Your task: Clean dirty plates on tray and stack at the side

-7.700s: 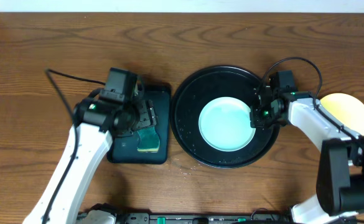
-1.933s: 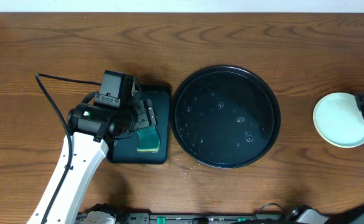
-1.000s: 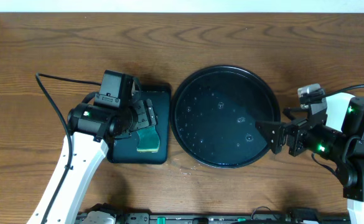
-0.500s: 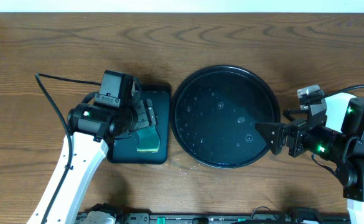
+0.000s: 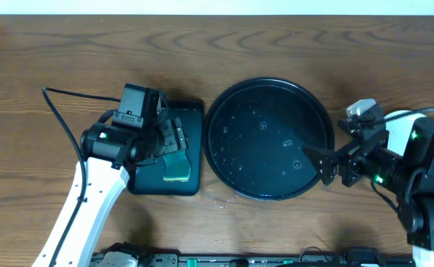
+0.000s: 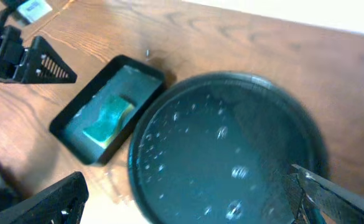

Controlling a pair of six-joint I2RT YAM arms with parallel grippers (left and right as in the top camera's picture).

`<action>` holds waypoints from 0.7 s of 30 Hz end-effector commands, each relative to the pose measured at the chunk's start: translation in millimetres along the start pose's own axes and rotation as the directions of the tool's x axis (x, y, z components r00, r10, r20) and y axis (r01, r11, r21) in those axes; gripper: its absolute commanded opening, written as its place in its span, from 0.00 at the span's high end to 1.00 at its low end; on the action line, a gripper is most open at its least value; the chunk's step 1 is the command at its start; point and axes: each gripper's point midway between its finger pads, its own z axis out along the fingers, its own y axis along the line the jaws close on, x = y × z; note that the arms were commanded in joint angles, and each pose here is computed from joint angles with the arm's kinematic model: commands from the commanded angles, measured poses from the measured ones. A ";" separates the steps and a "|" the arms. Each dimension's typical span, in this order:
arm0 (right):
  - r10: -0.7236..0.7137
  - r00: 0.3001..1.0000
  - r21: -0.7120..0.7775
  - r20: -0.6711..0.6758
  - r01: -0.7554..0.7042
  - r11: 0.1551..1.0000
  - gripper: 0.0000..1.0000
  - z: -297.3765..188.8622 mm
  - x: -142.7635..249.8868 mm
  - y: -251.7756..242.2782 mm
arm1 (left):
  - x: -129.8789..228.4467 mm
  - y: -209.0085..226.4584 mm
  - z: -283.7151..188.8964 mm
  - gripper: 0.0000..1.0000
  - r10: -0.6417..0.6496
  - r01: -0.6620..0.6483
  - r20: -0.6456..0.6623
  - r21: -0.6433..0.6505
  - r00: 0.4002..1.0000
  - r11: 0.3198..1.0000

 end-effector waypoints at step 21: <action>-0.249 0.924 0.206 0.291 0.194 0.959 0.01 30.3 118.3 -8.8 | -6.4 -2.3 -5.5 0.17 -0.006 0.006 0.020 0.007 1.000 1.000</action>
